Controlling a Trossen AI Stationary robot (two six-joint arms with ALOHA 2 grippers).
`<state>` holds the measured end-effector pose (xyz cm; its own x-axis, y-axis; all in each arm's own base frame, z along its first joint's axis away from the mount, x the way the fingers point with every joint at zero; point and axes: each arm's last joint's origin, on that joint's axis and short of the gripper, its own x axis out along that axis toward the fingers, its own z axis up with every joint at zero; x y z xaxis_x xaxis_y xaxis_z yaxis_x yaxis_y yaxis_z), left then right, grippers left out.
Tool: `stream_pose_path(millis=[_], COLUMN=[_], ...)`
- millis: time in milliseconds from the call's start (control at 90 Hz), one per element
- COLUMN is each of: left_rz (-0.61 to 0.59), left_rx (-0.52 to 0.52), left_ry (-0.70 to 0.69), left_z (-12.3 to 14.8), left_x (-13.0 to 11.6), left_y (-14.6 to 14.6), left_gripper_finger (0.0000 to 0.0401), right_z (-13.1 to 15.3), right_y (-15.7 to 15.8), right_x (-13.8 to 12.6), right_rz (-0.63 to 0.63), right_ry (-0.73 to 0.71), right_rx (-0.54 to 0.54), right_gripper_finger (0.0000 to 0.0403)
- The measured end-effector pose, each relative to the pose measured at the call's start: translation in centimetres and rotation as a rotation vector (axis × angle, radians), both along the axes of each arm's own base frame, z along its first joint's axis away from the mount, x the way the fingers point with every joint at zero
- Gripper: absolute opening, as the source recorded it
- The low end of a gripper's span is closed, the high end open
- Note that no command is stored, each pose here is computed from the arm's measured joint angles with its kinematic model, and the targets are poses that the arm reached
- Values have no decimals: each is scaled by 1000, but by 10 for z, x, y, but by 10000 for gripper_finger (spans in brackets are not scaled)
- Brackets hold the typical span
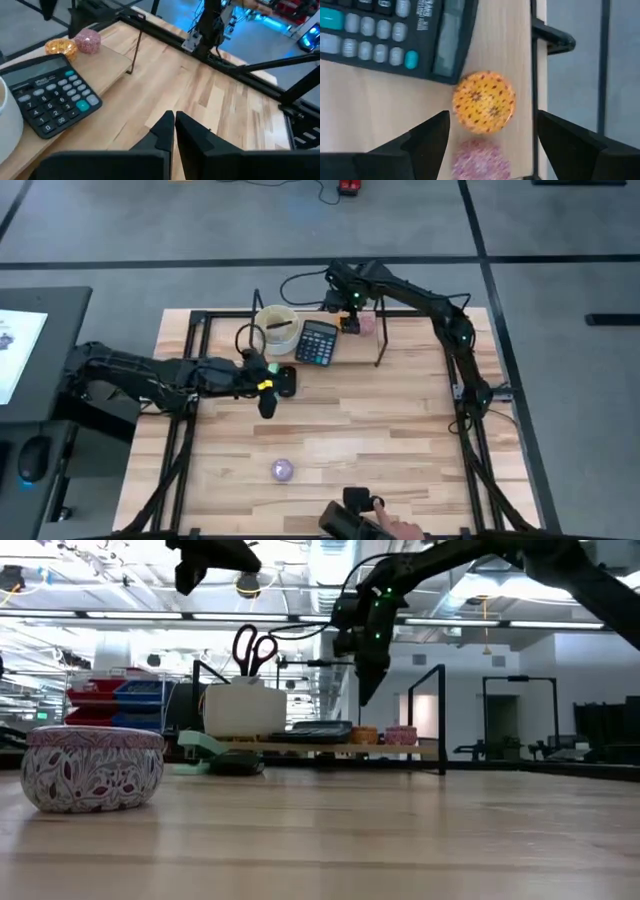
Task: Stock shelves
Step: Remove the yellow scented candle from the shelf
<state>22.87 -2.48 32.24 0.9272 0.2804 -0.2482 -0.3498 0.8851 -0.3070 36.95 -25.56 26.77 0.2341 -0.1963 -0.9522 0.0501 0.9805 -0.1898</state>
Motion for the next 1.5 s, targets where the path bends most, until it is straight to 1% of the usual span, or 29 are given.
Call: stream_pose_path(millis=[122, 200, 278, 367, 433, 500, 589, 678, 878, 989, 1378, 1500], left_rz=[7, 10, 10, 11, 11, 11, 11, 14, 18, 22, 23, 24], left_rx=[-24, -33, -34, -36, -36, -36, -36, -46, -60, -81, -83, -87], left_ry=[8, 11, 19, 15, 15, 18, 18, 19, 18, 16, 16, 15], left_z=[-2, -5, -6, -5, -5, -6, -6, -6, -6, -7, -7, -7], left_x=[5, 8, 8, 8, 8, 8, 8, 8, 7, 7, 7, 7], left_y=[-1, -1, -1, -1, -1, -1, -1, -1, -1, -1, -1, -1], left_gripper_finger=[0, 0, 0, 0, 0, 0, 0, 0, 0, 0, 0, 0], right_z=[0, 0, 0, -4, -8, -16, -18, -20, -38, -47, -45, -50], right_y=[-7, -13, -18, -25, -26, -27, -25, -25, -27, -26, -29, -29], right_x=[2, 0, -5, -7, -9, -6, -4, 3, 5, 8, 6, 6], right_rz=[-51, -63, -66, -65, -43, 2, 16, 28, 6, 2, 0, 0], right_ry=[-67, -83, -78, -68, -39, -22, -35, -64, -22, -2, -12, -5], right_rx=[16, 7, 4, -1, -3, -3, 17, -2, 53, 65, 57, 62], right_gripper_finger=[284, 296, 319, 355, 383, 395, 388, 384, 391, 395, 396, 390])
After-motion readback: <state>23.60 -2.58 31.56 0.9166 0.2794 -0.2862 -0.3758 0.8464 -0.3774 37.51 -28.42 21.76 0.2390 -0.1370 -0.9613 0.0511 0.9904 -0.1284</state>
